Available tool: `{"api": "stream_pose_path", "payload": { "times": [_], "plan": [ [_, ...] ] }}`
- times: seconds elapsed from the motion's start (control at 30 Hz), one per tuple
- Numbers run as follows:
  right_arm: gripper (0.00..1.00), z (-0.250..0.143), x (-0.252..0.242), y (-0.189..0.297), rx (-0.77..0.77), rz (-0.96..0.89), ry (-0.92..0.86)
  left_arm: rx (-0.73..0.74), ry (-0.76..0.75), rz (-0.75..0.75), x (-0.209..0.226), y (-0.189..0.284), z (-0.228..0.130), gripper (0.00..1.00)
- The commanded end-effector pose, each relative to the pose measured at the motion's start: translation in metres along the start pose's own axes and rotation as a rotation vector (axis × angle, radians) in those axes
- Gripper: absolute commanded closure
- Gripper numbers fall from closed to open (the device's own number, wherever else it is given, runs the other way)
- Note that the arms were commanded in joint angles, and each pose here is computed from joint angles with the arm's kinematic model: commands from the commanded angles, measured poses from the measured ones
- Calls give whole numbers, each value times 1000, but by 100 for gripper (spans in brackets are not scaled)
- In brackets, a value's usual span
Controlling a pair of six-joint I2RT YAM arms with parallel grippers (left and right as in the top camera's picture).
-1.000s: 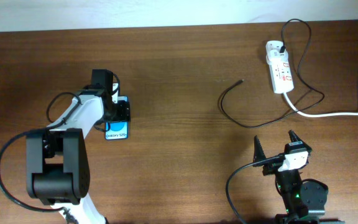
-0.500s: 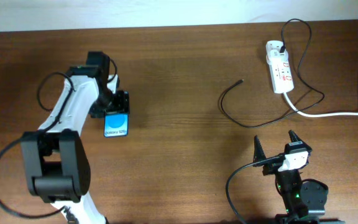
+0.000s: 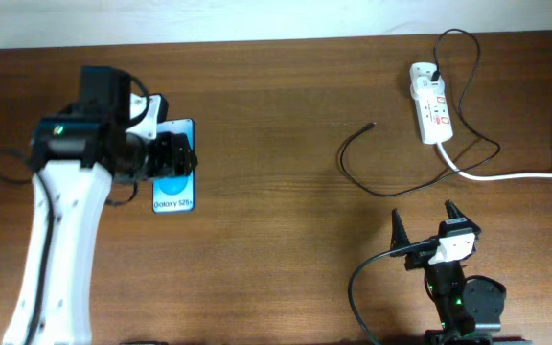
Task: Plug charger to phone and switch on socket
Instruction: 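Lift the phone upright with the left gripper, tilting it right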
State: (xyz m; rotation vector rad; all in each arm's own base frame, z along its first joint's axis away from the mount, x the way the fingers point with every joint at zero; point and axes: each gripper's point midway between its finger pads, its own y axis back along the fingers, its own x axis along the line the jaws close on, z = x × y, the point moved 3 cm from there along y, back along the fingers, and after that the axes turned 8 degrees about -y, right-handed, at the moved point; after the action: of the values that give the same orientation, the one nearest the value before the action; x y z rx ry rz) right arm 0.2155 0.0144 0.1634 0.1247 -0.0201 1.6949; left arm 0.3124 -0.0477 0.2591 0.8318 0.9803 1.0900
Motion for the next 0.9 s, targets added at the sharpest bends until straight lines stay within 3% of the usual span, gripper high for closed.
{"api": "stream_pose_path", "payload": {
  "times": [0.0,0.43,0.87],
  "plan": [
    [2,-2,-1,0,4,-7,-1,-83,-13,-84,-27,38,-9,65],
    [2,-2,-1,0,4,-7,-1,-15,-73,-137,-68,38,-31,64],
    [2,-2,3,0,5,17,-31,-24,-72,-144,-73,38,-29,64]
  ]
}}
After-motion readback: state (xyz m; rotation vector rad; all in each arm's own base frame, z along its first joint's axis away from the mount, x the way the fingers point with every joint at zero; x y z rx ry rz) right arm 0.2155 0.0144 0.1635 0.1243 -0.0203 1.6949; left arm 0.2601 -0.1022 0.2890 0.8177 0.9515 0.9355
